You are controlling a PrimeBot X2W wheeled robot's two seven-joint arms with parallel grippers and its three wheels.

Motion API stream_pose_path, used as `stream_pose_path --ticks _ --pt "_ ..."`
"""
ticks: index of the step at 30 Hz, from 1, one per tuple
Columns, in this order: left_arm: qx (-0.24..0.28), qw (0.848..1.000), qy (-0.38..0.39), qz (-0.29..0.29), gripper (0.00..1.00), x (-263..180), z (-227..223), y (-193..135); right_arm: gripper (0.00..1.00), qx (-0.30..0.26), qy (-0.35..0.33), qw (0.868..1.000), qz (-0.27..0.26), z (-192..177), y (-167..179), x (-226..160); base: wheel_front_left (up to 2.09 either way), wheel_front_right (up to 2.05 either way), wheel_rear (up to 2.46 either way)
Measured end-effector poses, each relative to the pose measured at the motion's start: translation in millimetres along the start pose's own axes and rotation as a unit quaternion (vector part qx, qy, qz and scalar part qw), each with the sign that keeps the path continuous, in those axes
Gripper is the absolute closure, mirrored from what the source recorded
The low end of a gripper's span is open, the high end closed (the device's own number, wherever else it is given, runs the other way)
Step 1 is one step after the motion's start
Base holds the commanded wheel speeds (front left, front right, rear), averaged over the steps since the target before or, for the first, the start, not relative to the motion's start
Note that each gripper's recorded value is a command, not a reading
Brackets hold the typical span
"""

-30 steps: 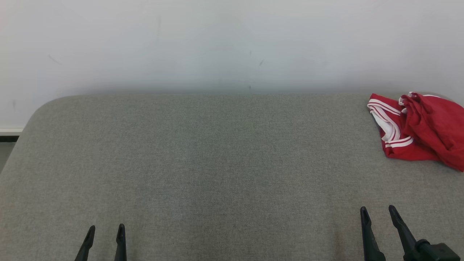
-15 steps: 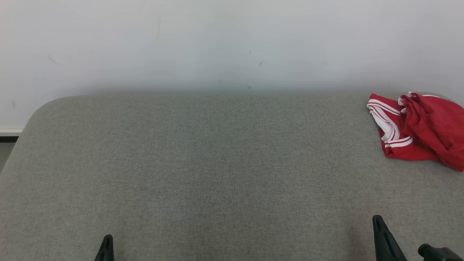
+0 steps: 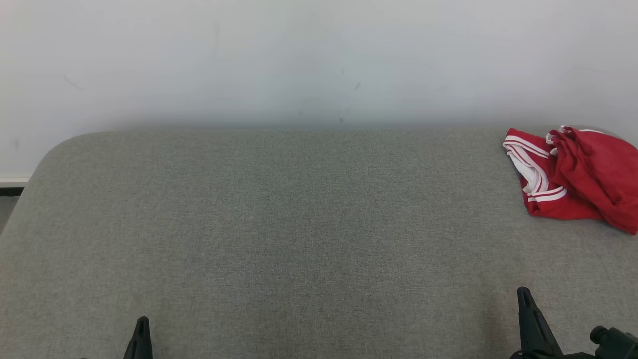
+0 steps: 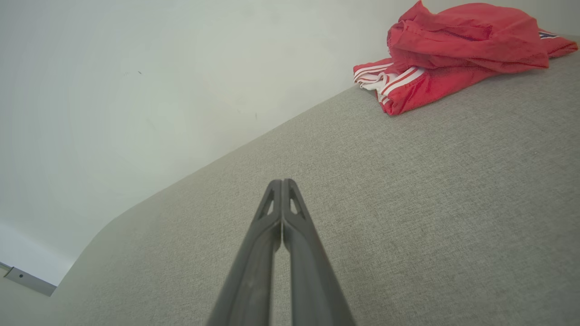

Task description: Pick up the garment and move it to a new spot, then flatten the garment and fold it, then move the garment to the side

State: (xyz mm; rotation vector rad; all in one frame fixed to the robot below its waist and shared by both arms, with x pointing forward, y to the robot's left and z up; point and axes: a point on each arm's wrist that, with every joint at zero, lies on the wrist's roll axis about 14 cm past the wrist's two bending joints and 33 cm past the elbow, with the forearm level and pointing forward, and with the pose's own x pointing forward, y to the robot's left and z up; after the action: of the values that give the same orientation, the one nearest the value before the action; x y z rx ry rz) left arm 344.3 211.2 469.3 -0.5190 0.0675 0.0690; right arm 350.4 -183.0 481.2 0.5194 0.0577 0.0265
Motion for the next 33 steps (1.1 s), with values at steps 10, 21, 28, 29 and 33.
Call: stream_pose_path --ticks 10,21,28,29,33 --pt "-0.073 0.997 0.001 0.005 1.00 6 3 -1 1.00 0.076 -0.003 0.997 -0.009 3 -3 5 0.00 0.00 0.00" --pt "-0.150 0.989 0.001 0.007 1.00 12 6 -3 1.00 0.149 -0.004 0.989 -0.015 6 -5 10 0.00 0.00 0.00" --pt "-0.192 0.981 0.001 0.007 1.00 15 7 -4 1.00 0.191 -0.006 0.981 -0.016 9 -6 13 0.00 0.00 0.00" --pt "-0.192 0.981 0.001 0.007 1.00 15 7 -4 1.00 0.191 -0.006 0.981 -0.016 9 -6 13 0.00 0.00 0.00" --pt "-0.216 0.976 0.001 0.007 1.00 17 8 -5 1.00 0.213 -0.007 0.977 -0.016 10 -6 15 0.00 0.00 0.00"
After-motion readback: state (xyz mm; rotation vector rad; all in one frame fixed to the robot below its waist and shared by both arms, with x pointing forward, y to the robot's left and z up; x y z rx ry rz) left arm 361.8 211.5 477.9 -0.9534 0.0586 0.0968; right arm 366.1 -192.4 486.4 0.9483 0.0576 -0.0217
